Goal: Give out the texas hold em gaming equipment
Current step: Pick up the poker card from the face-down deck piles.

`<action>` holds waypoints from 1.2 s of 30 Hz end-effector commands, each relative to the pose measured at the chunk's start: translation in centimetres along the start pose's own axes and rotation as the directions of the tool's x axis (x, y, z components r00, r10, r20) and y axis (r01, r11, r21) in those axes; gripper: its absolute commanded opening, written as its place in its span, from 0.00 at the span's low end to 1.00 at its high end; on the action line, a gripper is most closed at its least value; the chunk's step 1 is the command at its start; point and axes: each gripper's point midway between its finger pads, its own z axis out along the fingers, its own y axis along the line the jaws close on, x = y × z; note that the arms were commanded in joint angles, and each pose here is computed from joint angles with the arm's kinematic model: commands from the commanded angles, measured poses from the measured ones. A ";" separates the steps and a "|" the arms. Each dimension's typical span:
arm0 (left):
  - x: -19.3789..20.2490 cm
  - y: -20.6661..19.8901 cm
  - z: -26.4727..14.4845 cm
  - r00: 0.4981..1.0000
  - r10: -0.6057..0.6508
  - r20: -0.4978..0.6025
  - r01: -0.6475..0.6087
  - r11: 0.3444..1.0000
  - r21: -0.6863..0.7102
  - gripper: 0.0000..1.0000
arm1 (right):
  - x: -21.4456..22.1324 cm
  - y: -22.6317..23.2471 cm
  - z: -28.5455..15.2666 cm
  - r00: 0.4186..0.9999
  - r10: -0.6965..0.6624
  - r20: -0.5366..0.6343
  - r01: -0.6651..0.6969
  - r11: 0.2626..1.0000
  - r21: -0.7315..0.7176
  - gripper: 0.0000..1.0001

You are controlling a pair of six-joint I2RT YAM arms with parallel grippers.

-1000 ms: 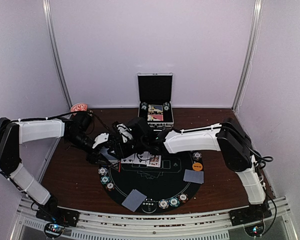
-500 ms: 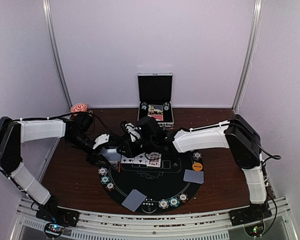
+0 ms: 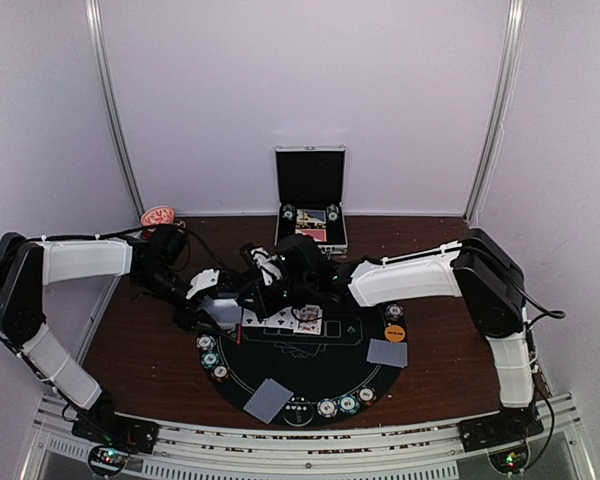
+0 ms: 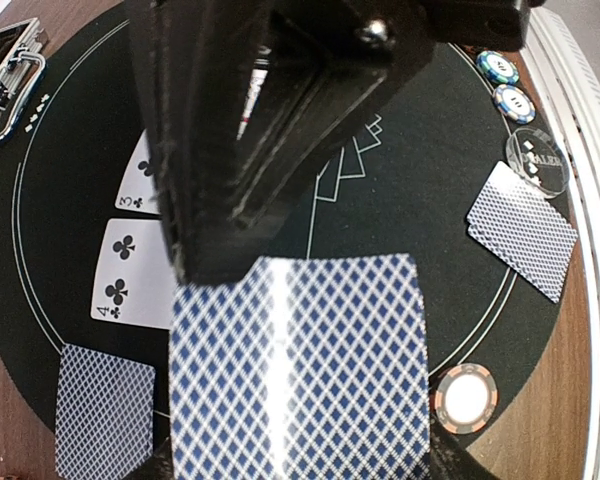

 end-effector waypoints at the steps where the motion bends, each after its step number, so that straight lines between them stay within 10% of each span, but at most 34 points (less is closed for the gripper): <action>1: -0.8 0.1 0.1 0.999 0.023 0.037 -0.024 1.000 0.006 0.60 | -1.7 1.3 -2.2 0.998 0.028 0.048 -0.026 0.999 -0.048 0.00; 12: -0.8 0.1 0.1 0.999 0.022 0.036 -0.022 1.000 0.006 0.60 | -1.6 1.7 -2.8 0.996 0.073 0.051 -0.068 0.993 -0.094 0.00; 15: -0.8 0.1 0.1 0.999 0.020 0.035 -0.021 1.000 0.007 0.60 | -1.4 1.5 -2.3 0.997 0.070 0.033 -0.067 0.994 -0.084 0.34; 20: -0.8 0.1 0.1 0.999 0.020 0.035 -0.021 1.000 0.007 0.60 | -1.0 0.6 -1.3 0.998 0.062 0.017 -0.061 0.997 -0.044 0.45; 36: -0.7 0.1 0.2 0.999 0.020 0.033 -0.020 1.000 0.009 0.60 | 0.2 0.2 0.0 0.998 0.052 -0.037 -0.053 0.998 -0.028 0.30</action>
